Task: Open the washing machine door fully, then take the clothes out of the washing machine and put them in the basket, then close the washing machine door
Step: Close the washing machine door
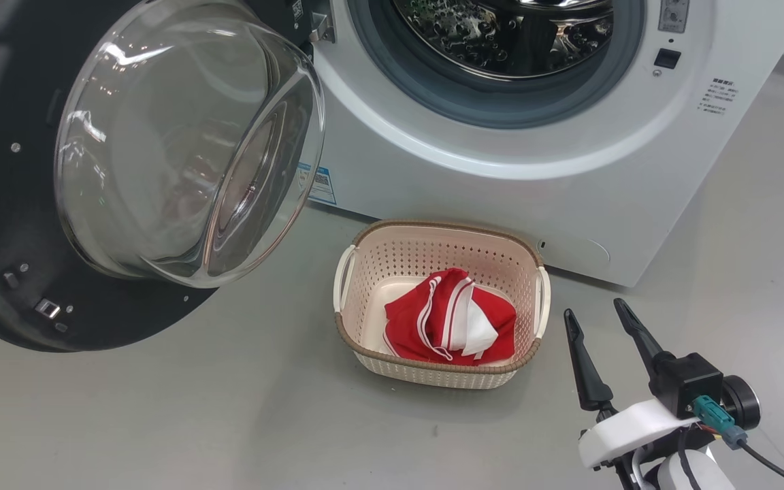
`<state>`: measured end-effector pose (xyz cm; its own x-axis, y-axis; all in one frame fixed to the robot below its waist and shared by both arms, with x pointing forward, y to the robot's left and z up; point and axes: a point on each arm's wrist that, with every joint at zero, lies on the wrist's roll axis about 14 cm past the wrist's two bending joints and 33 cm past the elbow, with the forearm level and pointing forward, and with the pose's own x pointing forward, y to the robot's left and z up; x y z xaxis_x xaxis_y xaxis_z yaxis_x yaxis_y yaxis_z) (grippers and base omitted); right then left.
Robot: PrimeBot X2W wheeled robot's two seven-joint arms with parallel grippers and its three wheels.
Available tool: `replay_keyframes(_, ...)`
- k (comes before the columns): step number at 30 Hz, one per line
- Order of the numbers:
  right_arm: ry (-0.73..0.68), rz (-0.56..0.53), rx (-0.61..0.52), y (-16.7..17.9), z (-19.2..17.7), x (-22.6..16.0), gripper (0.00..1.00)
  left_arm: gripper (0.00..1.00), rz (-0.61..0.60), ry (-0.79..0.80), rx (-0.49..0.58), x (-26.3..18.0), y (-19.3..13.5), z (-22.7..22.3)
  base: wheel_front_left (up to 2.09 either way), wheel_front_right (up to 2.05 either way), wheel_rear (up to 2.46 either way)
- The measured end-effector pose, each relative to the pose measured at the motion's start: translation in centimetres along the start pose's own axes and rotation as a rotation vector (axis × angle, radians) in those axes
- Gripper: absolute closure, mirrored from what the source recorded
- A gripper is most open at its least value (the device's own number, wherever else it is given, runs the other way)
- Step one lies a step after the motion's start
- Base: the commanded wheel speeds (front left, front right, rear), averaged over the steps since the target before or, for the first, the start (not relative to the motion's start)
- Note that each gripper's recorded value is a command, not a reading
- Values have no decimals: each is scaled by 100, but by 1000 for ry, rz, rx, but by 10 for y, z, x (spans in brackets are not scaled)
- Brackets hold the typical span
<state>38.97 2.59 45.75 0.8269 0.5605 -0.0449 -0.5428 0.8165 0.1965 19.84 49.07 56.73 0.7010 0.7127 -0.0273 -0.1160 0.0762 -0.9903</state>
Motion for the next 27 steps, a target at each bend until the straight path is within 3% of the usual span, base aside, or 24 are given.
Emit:
replay_keyframes(9,-4,-9,2,-7,0,3,0,100,69,239,47,11,18,-58,0,0,0)
replay_keyframes(27,6,-27,3,-18,-5,6,0,100,74,479,35,13,27,-111,0,0,0)
